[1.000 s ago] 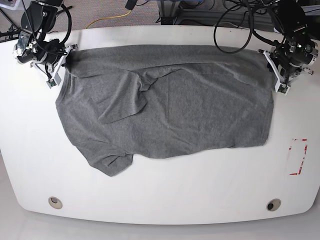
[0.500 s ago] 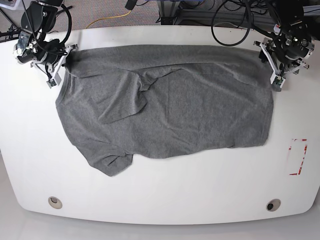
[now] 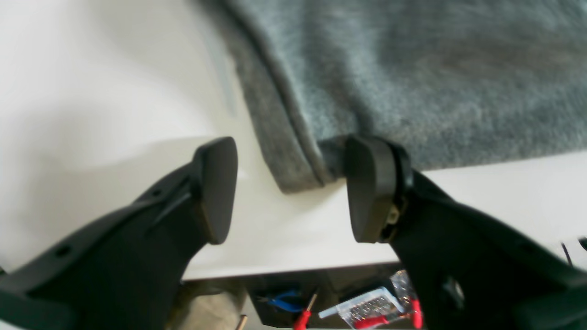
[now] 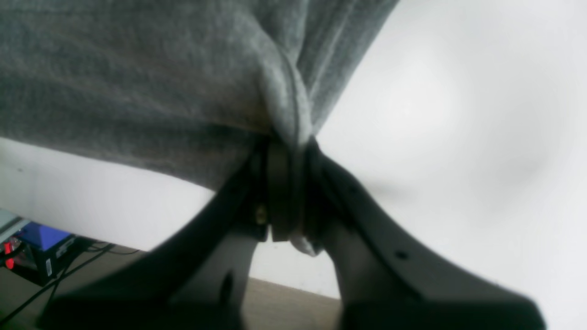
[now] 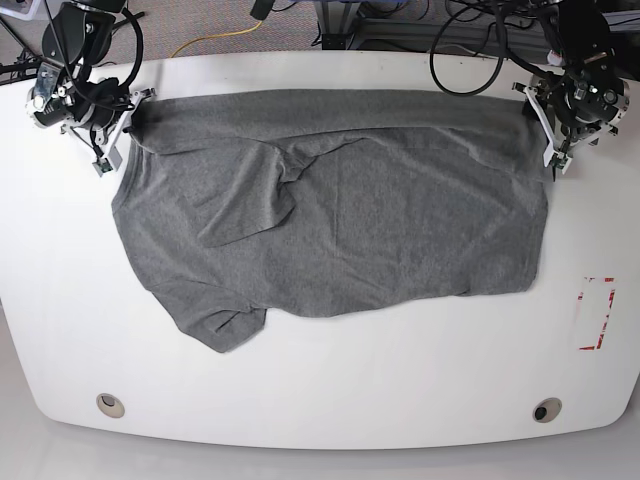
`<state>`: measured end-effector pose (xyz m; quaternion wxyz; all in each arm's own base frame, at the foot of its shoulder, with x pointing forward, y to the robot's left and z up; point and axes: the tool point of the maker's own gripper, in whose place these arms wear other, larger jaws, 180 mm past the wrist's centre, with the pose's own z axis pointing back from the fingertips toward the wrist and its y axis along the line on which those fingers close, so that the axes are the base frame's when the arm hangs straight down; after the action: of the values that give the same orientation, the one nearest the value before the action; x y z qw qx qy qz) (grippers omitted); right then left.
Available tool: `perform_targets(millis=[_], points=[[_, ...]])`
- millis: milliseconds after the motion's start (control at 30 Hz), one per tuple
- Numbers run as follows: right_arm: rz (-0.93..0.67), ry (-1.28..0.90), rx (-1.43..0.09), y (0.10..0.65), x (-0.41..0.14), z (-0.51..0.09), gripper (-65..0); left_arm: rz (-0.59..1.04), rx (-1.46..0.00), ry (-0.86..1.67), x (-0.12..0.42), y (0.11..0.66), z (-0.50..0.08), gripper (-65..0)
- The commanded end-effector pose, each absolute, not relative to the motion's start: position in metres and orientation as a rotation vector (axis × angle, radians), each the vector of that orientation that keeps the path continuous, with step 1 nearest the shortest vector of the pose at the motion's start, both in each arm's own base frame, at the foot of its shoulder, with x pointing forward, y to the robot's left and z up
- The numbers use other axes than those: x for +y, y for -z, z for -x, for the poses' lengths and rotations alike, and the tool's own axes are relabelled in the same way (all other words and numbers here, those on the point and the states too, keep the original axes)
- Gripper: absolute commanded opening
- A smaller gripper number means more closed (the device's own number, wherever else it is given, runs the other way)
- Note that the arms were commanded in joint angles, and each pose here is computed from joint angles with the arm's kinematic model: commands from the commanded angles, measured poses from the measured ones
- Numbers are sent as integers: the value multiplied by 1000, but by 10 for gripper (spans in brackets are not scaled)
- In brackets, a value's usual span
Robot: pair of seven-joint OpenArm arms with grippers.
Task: Fold the T-shirt properly
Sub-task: 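Pull both held corners apart to straighten the shirt edge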
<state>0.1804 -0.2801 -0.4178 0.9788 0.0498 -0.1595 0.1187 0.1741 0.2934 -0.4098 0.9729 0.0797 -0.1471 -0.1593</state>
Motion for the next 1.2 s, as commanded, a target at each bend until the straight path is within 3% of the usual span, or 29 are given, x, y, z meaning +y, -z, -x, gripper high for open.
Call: perform_targets(millis=[0,167,233,333,400,500,867,1167], points=[[-82,-248,-347,409,-286,-187,-609,-179,-306,328,297,405,-177,-297],[-82,-248,-349,409,-286,-188,-609,-176,-308,328,296,405,-178,-325],[-82,-248,-349,409,-286,-188,-609,-177,-309,327,296,405,-179,-404],[-82,-248,-349,409,-286,-188,-609,-186,-321,327,298,402,-185,-582],[-82,-248,-349,409,-286,-188,-617,-190,-322,326,299,401,-186,-644],[-82,-248,-349,409,-286,-188,-650,-197,-327,323,301,399,-186,-649],[-75,-248,-340,408,-289,-184,-650,-239,-349,354,299,383,-182,-650],[-27,-292,-295,402,-300,-162,-650,-265,-264,390,313,387,-152,-650]])
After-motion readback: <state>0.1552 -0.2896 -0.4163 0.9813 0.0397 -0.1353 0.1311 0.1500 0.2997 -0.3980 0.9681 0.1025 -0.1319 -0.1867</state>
